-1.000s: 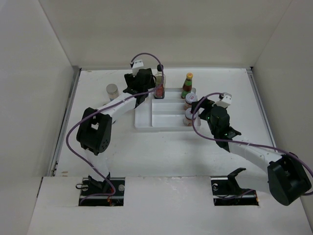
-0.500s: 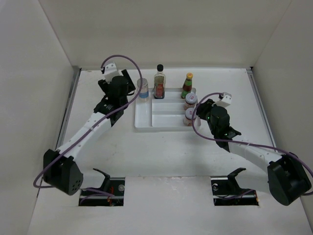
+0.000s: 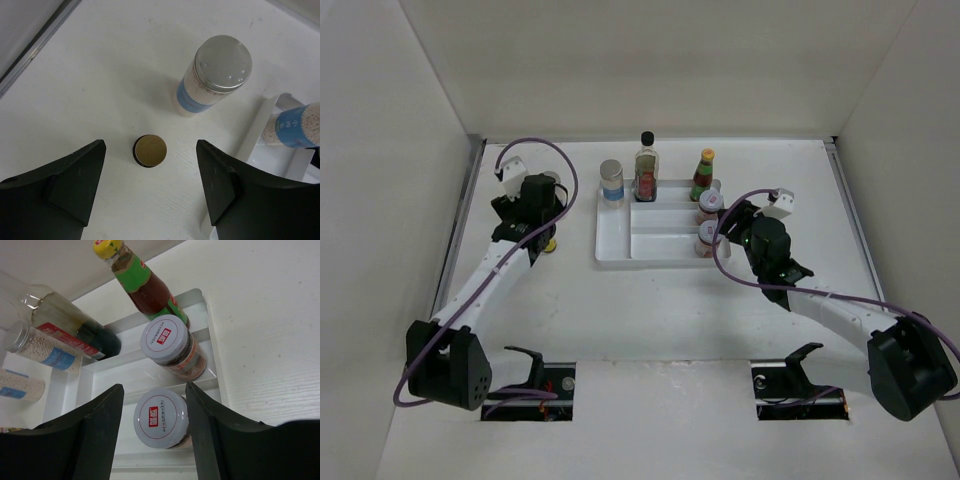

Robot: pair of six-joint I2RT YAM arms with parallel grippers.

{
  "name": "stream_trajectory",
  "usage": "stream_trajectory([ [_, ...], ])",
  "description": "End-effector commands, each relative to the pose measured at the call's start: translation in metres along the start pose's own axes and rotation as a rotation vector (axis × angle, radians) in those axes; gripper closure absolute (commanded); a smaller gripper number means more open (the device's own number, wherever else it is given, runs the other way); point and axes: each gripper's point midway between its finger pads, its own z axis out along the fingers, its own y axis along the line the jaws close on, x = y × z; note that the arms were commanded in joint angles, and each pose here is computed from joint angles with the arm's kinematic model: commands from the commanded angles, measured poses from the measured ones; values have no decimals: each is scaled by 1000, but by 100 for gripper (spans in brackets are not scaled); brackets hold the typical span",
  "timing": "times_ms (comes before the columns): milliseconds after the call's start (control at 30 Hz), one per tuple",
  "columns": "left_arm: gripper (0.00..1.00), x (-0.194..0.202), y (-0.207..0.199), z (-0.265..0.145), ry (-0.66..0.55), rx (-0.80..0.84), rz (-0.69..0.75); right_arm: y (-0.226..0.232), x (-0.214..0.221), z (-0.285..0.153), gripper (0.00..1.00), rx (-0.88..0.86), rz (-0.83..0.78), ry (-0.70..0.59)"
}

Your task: Organize the condiment bottles

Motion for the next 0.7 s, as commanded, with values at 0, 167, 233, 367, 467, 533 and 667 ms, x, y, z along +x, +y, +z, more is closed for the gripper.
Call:
stream_trajectory([
  [0,29,-3,-11,6,-8,38,-38,13,-15,-1,40,-49,28,-54],
  [167,36,7,-7,16,12,13,-26,13,-17,-2,39,-52,30,-57],
  [233,38,12,-3,18,18,-2,-22,13,-18,-3,39,-53,31,-59],
  [367,42,20,6,22,26,-40,-13,13,-16,-2,39,-50,29,-55],
  [467,46,24,5,26,35,-40,-12,13,-16,-1,38,-49,28,-54],
  [533,52,26,3,29,37,-41,-12,13,-16,-1,38,-50,29,-55],
  [667,65,26,4,32,32,-42,-19,13,-17,-2,38,-52,30,-57],
])
